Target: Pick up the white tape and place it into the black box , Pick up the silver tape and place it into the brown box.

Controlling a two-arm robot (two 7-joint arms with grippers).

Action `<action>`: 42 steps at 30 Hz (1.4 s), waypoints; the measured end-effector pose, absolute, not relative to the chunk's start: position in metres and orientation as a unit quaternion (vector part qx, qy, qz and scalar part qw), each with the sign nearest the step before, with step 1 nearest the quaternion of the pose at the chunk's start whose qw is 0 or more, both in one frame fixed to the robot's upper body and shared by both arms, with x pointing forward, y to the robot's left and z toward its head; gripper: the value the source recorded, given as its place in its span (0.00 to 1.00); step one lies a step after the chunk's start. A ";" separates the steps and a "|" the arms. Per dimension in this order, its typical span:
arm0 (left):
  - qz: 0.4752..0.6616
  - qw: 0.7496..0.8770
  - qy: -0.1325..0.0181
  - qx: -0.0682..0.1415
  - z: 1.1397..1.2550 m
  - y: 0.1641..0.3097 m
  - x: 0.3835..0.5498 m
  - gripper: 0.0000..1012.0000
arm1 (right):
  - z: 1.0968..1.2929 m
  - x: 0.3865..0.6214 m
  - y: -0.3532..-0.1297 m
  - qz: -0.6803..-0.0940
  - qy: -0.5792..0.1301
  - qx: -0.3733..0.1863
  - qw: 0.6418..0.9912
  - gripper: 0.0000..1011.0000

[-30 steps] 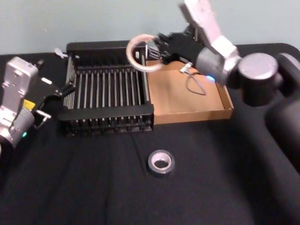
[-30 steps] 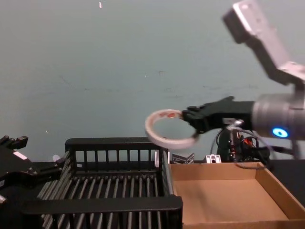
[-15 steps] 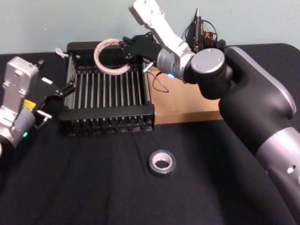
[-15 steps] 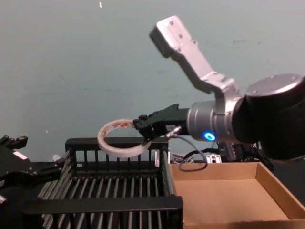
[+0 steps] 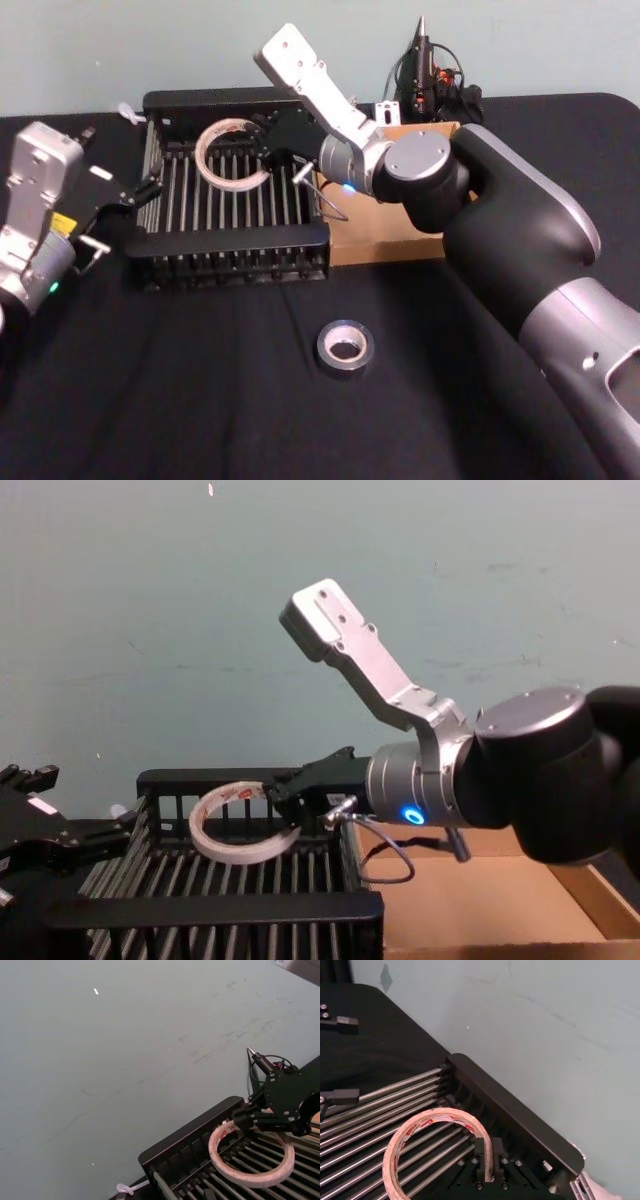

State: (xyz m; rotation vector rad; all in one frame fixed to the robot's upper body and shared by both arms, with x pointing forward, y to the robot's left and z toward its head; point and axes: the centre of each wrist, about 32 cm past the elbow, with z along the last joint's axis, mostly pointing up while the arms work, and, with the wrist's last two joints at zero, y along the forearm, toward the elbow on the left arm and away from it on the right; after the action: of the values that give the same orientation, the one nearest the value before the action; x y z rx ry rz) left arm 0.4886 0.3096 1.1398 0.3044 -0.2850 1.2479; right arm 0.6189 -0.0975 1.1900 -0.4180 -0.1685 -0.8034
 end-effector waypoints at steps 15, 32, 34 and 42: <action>0.580 0.791 -0.132 0.141 1.140 0.310 0.489 0.99 | 1.190 0.619 -0.098 -0.388 -0.080 -0.201 0.896 0.20; 0.580 0.791 -0.132 0.141 1.140 0.310 0.489 0.99 | 1.190 0.618 -0.099 -0.388 -0.078 -0.201 0.896 0.73; 0.580 0.791 -0.132 0.142 1.140 0.310 0.489 0.99 | 1.190 0.618 -0.099 -0.388 -0.078 -0.200 0.896 0.78; 0.580 0.791 -0.132 0.142 1.140 0.310 0.489 0.99 | 1.190 0.618 -0.099 -0.388 -0.078 -0.200 0.896 0.99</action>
State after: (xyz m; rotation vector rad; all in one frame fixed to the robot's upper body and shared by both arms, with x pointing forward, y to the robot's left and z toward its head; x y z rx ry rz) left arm 0.4886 0.3097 1.1398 0.3045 -0.2850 1.2479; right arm 0.6184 -0.0989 1.1899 -0.4148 -0.1621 -0.8042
